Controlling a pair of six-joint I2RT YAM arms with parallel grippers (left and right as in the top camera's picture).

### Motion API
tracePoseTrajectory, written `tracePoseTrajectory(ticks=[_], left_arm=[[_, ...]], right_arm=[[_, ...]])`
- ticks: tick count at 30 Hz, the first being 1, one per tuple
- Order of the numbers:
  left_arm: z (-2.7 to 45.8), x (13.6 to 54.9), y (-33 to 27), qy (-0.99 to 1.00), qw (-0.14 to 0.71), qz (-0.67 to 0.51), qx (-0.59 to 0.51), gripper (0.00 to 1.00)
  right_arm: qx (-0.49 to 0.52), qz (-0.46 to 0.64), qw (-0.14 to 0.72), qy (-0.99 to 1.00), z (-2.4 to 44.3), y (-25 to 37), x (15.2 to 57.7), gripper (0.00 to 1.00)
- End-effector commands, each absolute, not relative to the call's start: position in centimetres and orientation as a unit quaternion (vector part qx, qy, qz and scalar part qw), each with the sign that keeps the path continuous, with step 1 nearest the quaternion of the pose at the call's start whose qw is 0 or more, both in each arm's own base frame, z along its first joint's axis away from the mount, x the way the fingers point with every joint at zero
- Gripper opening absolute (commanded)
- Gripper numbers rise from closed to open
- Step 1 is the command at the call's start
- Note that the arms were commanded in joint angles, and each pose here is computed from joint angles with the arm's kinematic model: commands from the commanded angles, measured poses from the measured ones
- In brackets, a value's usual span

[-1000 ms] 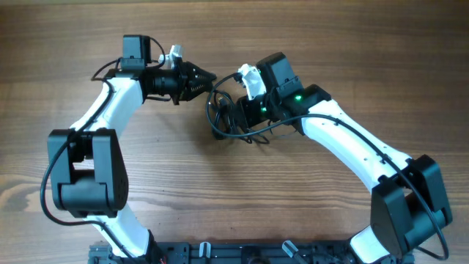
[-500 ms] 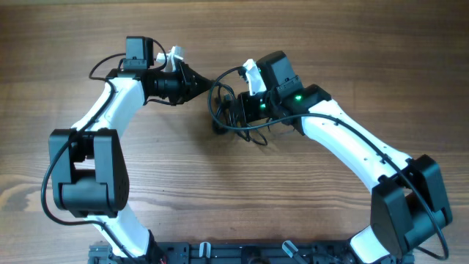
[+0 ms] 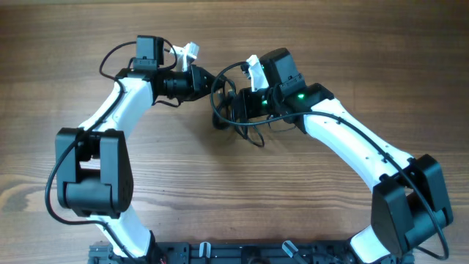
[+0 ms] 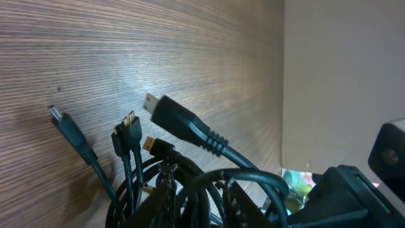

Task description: Untangle cables

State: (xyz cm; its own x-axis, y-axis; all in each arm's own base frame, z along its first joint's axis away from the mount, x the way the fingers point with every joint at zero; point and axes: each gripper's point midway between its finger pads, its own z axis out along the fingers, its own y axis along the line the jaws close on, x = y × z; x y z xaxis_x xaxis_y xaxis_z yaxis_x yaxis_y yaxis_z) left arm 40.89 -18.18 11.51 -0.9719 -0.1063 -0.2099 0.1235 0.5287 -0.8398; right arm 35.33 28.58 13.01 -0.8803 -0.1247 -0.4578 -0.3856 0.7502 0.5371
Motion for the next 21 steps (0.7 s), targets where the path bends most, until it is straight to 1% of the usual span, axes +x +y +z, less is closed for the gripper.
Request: tracePoseTrajectory(ticks=[1, 2, 6, 12, 15, 18, 21], left_arm=[[12.3, 40.7, -19.0, 0.863, 0.128, -0.489, 0.030, 0.23], [12.3, 40.7, -19.0, 0.863, 0.128, -0.489, 0.030, 0.21], [12.3, 40.7, -19.0, 0.862, 0.127, -0.489, 0.030, 0.21], [12.3, 40.7, -19.0, 0.862, 0.128, -0.489, 0.030, 0.22], [12.1, 40.8, -18.9, 0.865, 0.130, -0.484, 0.028, 0.23], [12.0, 40.9, -18.8, 0.867, 0.131, -0.480, 0.027, 0.27], [12.0, 40.9, -18.8, 0.867, 0.131, -0.480, 0.027, 0.26]], right_arm=[[-0.140, 0.340, 0.200, 0.908, 13.5, 28.9, 35.4, 0.05], [-0.137, 0.340, 0.202, 0.908, 13.5, 28.8, 35.5, 0.05], [-0.132, 0.341, 0.209, 0.907, 13.7, 28.4, 36.1, 0.05], [-0.159, 0.385, 0.200, 0.887, 14.8, 29.7, 35.3, 0.05], [-0.160, 0.385, 0.202, 0.886, 14.9, 29.7, 35.3, 0.05], [-0.165, 0.398, 0.195, 0.881, 15.1, 30.1, 34.9, 0.04], [-0.168, 0.403, 0.192, 0.879, 15.2, 30.2, 34.8, 0.04]])
